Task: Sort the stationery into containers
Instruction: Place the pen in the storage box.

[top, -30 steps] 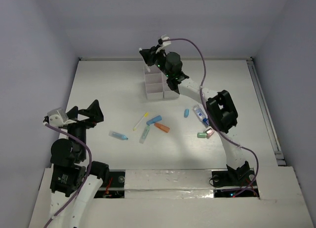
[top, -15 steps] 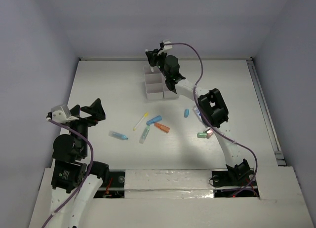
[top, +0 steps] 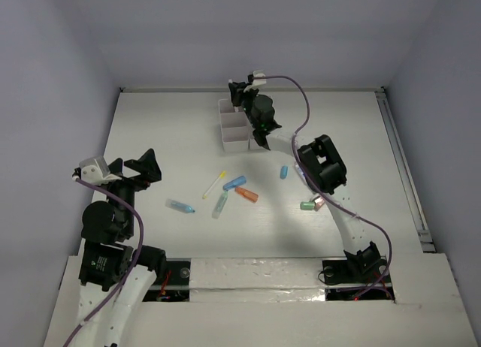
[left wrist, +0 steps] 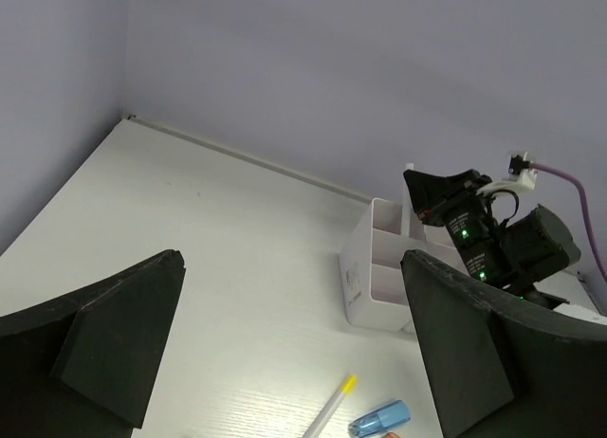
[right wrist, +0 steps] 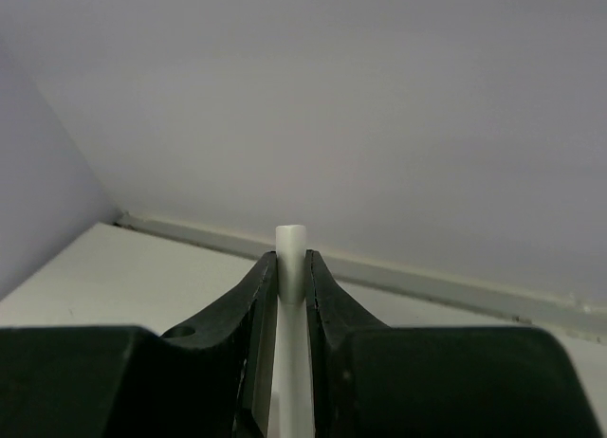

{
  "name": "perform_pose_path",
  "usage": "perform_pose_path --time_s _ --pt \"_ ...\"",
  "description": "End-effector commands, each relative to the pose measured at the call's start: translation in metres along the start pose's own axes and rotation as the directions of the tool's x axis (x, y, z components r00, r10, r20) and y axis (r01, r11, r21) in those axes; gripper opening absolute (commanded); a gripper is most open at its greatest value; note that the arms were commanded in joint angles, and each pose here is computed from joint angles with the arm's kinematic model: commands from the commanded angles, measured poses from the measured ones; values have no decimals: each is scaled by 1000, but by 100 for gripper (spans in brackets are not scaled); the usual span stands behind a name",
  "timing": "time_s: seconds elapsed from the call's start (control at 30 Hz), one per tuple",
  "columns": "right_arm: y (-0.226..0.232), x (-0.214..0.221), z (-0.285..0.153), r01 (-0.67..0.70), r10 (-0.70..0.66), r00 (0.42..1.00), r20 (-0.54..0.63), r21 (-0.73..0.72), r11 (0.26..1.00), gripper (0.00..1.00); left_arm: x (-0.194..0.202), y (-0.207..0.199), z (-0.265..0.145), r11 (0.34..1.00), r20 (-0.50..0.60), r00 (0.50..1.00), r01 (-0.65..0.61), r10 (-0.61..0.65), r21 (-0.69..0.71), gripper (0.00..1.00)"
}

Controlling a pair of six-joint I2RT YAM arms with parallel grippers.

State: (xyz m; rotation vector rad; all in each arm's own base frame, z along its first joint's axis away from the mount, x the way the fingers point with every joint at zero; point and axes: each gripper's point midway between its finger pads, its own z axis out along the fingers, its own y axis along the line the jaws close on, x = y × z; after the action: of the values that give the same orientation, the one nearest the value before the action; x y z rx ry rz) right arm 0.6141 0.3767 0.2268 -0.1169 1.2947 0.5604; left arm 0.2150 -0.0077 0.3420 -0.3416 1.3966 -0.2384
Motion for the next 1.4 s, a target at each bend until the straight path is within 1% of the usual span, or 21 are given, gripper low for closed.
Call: perform_pose_path --time_s 0.0,0.17,0.23,0.37,0.4,0.47,0.53,0.57,0.67,0.7,0.77,0.8,0.87,0.9,0.93,0.97,1.0,1.1,1.13,1.27,1.37 --pt "-2 -41 -3 -23 20 991 132 20 1000 4 -18 -8 2 1000 50 999 6 -8 26 99" --pt "-6 -43 -8 -22 17 989 145 33 999 6 -19 -8 2 1000 51 999 6 -7 30 99" --pt "-5 -49 -9 -26 21 987 159 30 999 10 -20 -9 1 999 54 999 7 -8 31 99" --pt "1 -64 -16 -36 34 982 184 6 999 36 -19 -9 1 999 54 998 8 -10 35 99" --pt "1 -61 -20 -34 34 985 171 1 999 48 -20 -9 0 999 55 998 9 -11 37 99" --pt "6 -81 -23 -30 33 981 189 -16 999 58 -20 -10 0 999 56 998 9 -11 40 99" --pt "7 -84 -32 -26 29 982 185 -21 999 62 -20 -10 0 999 57 998 11 -13 42 99" --pt "16 -100 -36 -25 33 979 203 -41 999 65 -20 -10 -1 999 60 998 14 -16 45 99" --pt "22 -104 -52 -22 31 984 176 -52 998 71 -22 -10 -2 999 63 998 16 -19 46 99" --pt "26 -126 -57 -27 39 980 197 -60 998 72 -20 -11 -2 999 60 998 17 -20 50 99" --pt "25 -115 -67 -49 55 992 109 -54 997 72 -20 -12 -2 998 59 998 20 -23 53 99" --pt "35 -128 -71 -64 72 994 86 -91 994 70 -21 -12 -3 998 60 998 22 -25 58 99" --pt "44 -98 -87 -123 116 990 -81 -96 988 60 -21 -13 -4 998 61 998 26 -30 63 99" --pt "56 -89 -97 -153 136 981 -138 -126 980 38 -22 -14 -4 997 64 997 28 -33 67 99" --pt "62 -81 -110 -174 145 965 -221 -120 977 27 -22 -14 -5 997 63 997 28 -33 70 99" --pt "66 -63 -124 -220 183 938 -295 -97 971 21 -21 -14 -5 997 63 997 30 -34 70 99" --pt "87 -50 -140 -254 193 911 -364 -129 959 17 -21 -14 -5 997 61 998 28 -32 72 99" --pt "110 -13 -180 -276 175 831 -528 -117 954 13 -20 -15 -5 996 60 998 31 -35 79 99" --pt "126 7 -202 -279 151 779 -609 -121 953 12 -20 -15 -6 996 60 998 32 -37 79 99" --pt "158 38 -251 -298 104 662 -742 -133 945 15 -21 -16 -8 996 63 997 35 -40 85 99" --pt "153 53 -273 -296 137 605 -784 -62 953 42 -23 -15 -11 995 71 996 39 -45 89 99"
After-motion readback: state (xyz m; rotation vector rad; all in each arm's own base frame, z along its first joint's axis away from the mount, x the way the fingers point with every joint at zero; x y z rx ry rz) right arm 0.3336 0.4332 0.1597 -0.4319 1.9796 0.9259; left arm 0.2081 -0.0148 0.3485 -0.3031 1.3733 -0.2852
